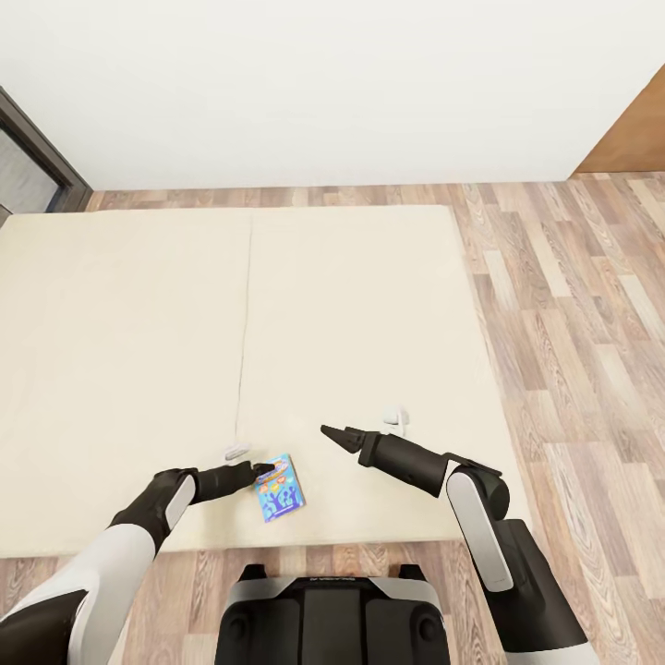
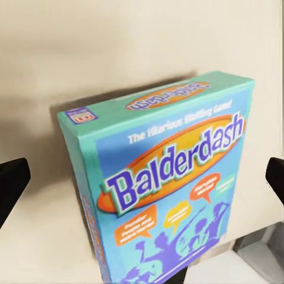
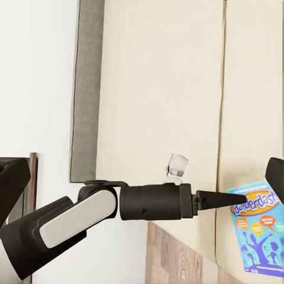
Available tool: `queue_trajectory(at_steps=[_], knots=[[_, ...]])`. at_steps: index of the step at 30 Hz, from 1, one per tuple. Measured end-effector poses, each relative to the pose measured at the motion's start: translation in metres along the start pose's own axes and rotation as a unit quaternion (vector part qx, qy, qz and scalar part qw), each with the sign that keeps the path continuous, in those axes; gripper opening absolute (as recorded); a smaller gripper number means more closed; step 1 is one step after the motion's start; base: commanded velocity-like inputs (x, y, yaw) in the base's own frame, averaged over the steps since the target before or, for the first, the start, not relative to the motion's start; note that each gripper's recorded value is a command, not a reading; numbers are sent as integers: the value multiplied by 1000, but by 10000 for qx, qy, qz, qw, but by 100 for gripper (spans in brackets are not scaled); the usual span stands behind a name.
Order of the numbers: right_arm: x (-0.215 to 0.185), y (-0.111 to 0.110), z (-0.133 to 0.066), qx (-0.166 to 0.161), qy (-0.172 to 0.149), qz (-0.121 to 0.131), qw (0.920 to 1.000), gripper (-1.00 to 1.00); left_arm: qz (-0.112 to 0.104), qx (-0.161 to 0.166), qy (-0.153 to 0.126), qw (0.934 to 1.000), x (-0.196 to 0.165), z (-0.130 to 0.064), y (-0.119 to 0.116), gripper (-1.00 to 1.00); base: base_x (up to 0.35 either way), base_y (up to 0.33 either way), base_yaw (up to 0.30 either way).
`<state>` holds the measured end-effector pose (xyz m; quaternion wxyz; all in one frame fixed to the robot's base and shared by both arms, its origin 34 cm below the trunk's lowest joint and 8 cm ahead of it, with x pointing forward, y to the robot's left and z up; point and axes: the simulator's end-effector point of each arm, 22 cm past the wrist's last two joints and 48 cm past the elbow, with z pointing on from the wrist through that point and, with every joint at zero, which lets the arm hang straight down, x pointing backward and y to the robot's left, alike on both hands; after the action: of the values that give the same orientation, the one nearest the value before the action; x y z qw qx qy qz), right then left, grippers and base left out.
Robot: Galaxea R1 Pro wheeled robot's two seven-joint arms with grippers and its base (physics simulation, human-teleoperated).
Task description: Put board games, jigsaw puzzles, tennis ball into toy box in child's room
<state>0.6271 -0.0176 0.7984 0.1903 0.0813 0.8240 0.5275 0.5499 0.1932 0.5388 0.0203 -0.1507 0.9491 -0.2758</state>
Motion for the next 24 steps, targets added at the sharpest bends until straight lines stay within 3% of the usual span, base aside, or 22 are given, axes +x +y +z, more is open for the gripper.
queue_trajectory(at_steps=[24], knots=[[1, 0, 0, 5, 10, -9, 10000, 100, -2, 92, -44, 9999, -2, 0, -4, 100, 0, -105, 0]])
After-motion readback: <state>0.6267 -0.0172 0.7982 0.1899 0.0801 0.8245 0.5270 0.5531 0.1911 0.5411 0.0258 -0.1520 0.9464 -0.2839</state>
